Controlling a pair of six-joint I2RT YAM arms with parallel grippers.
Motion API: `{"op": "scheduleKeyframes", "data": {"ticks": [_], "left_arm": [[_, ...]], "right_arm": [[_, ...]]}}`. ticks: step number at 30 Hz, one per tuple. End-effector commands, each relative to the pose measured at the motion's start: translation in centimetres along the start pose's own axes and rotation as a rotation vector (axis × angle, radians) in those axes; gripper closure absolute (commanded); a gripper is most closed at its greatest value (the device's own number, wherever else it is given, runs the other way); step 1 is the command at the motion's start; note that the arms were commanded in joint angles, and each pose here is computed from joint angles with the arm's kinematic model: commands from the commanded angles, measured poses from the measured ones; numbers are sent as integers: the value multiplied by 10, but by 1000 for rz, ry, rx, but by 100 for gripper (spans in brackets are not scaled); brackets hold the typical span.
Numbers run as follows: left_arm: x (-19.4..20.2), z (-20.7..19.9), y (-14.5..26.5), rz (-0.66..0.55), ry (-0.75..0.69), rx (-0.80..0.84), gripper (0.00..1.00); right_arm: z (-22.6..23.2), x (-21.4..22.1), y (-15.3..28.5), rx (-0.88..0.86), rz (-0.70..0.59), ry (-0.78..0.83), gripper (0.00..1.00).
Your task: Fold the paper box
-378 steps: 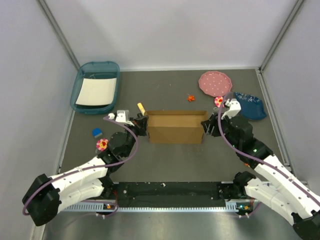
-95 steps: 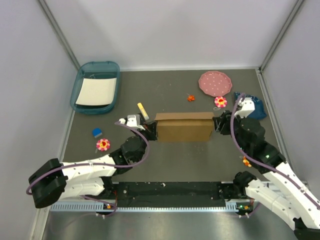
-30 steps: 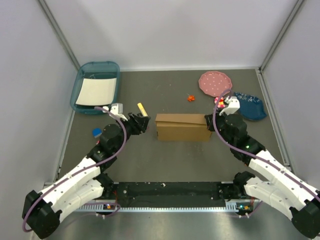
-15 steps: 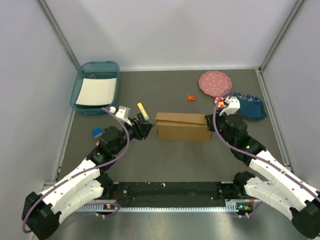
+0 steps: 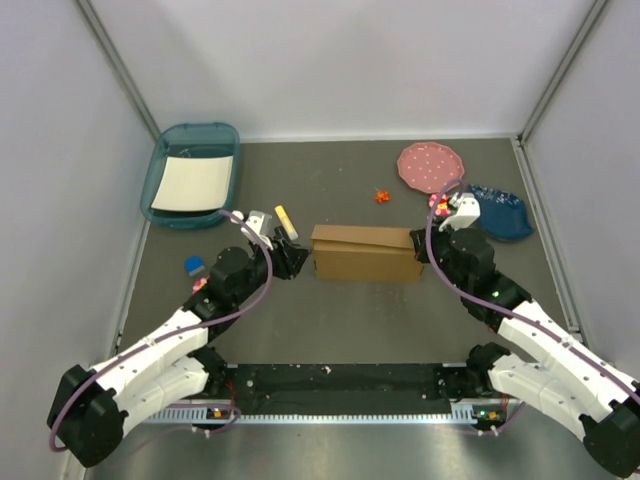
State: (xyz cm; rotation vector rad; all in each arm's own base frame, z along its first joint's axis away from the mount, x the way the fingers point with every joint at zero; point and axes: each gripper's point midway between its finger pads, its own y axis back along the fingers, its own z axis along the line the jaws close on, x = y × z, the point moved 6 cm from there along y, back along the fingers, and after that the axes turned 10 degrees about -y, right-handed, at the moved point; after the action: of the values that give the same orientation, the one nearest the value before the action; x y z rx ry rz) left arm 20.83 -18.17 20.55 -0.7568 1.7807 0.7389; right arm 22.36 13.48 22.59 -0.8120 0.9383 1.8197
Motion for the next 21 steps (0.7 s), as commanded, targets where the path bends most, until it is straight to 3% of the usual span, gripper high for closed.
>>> {"op": "scheduleKeyframes", "data": {"ticks": [1,13,21], "left_arm": [[-35,-9,-6,-122,-12,26,56],[-42,-9,-12,-146,-16,25,59],[-44,-10,-20,-144,-15,23,72]], "right_arm": [[-10,14,2,49,74,45,100],[-11,16,2,51,79,42,100],[-11,18,0,44,85,41,100]]}}
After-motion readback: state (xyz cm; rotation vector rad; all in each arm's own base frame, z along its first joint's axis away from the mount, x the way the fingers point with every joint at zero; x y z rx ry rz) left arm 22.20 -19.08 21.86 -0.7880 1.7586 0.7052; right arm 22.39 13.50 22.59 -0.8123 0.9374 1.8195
